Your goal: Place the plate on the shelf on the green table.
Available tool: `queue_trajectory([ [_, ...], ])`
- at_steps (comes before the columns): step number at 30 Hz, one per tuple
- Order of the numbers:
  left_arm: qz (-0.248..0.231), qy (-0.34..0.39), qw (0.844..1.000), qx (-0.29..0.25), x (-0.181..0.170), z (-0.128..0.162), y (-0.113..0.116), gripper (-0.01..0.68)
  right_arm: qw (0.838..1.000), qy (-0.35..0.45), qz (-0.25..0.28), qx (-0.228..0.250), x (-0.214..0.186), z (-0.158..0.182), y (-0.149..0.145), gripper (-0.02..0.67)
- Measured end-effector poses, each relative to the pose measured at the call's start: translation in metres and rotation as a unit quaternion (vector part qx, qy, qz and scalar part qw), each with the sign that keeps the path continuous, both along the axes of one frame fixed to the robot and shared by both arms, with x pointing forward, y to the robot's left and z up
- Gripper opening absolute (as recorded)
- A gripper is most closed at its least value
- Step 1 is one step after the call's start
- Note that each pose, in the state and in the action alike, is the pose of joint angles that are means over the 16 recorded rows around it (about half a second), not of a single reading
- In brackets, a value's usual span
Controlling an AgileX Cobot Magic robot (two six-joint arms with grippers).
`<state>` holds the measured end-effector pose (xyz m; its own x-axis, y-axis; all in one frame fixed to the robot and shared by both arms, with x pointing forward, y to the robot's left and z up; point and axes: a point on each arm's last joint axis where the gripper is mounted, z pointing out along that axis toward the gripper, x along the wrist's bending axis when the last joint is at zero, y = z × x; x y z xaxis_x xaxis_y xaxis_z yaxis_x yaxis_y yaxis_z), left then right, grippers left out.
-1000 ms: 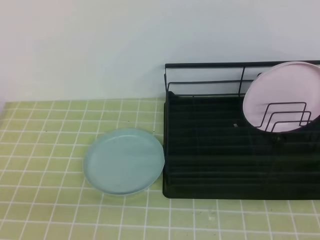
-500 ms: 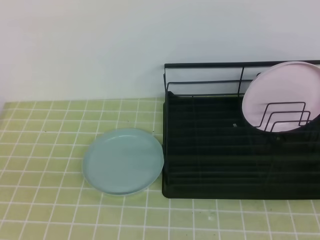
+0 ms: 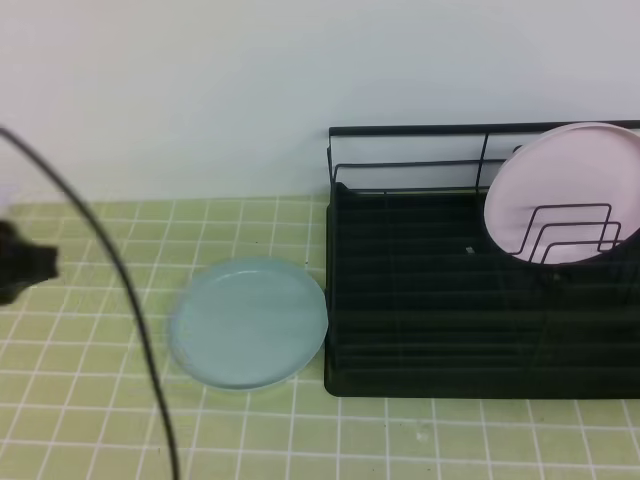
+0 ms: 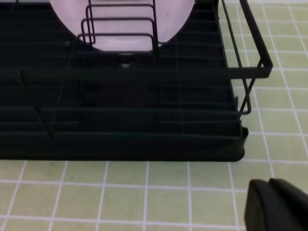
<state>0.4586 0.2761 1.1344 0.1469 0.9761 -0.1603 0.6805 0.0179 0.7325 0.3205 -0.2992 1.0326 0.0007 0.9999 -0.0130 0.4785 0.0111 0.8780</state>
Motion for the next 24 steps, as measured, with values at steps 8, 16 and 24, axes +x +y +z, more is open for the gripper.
queue_trajectory([
  [8,-0.048,0.13,0.99,-0.007,0.097,-0.042,-0.013,0.467,1.0,-0.005,0.0,0.003,0.0,0.001,0.0,-0.001],
  [16,-0.085,0.205,0.975,0.015,0.162,-0.091,-0.034,0.497,1.0,-0.005,0.0,0.003,0.0,0.001,0.0,-0.001],
  [24,-0.094,0.228,0.968,0.045,0.189,-0.126,-0.052,0.455,1.0,-0.005,0.001,0.004,0.0,0.001,0.0,-0.001],
])
